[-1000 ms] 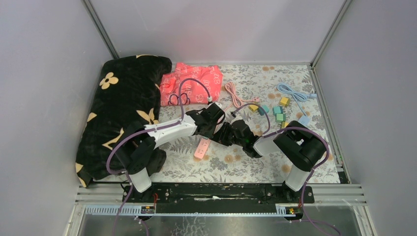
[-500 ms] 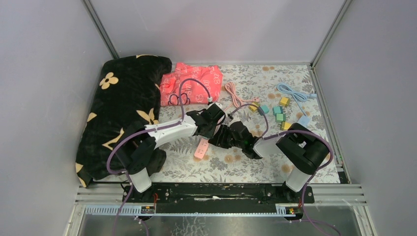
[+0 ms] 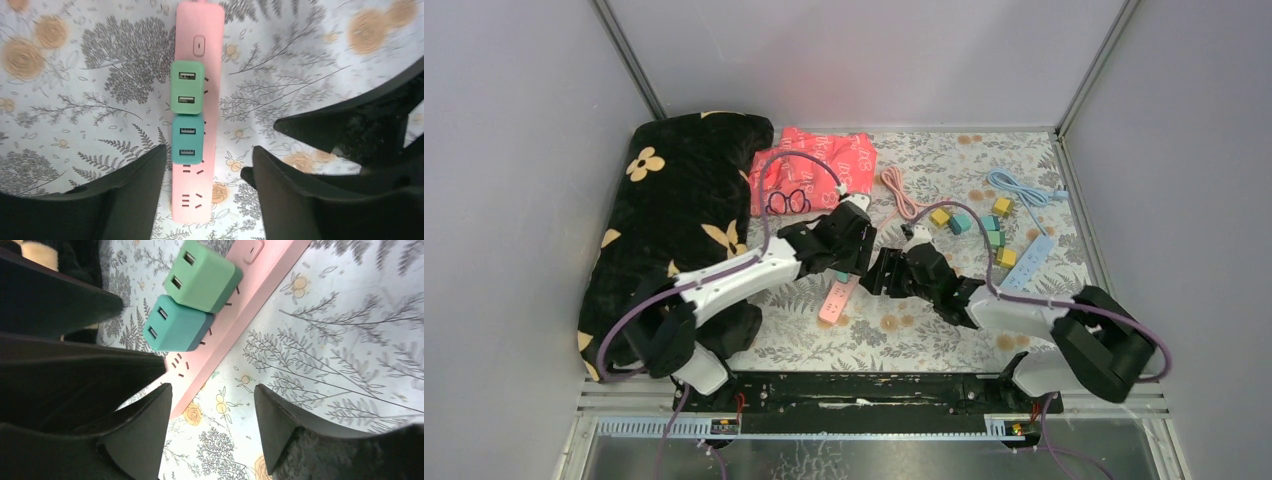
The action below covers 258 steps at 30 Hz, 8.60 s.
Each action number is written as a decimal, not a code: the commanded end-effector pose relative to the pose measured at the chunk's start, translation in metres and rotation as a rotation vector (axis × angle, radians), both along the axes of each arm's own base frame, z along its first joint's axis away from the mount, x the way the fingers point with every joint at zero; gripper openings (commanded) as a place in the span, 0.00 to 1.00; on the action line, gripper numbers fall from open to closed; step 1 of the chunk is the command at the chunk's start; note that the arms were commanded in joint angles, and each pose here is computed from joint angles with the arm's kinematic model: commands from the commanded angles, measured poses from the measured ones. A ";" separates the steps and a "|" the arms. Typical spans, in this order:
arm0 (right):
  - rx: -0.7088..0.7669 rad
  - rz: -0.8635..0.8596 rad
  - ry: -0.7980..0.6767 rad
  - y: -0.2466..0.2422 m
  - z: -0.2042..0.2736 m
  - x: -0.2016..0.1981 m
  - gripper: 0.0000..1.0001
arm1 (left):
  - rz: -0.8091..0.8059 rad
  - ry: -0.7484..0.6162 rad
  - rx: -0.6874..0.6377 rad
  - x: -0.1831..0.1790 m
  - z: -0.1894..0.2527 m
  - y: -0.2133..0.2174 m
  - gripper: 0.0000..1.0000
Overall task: Insert the plug
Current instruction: Insert the plug into the socket, then pick up the plug from the center of the board, then insert the plug into the socket.
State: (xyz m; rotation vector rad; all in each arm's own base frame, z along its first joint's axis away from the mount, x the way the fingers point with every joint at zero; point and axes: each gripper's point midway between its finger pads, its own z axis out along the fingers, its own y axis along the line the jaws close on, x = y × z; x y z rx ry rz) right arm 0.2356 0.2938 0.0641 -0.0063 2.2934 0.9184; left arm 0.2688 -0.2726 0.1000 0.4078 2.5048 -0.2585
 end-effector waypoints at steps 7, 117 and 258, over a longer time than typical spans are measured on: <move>-0.210 -0.104 -0.204 -0.055 0.052 0.014 0.83 | 0.086 -0.121 -0.126 -0.006 0.066 0.044 0.91; -0.659 -0.455 0.266 -0.249 -0.057 0.173 0.48 | 0.221 -0.378 -0.019 0.023 0.107 0.164 1.00; 0.083 -0.004 -0.217 0.015 0.060 0.007 0.85 | 0.021 -0.011 -0.207 -0.014 0.062 0.054 0.00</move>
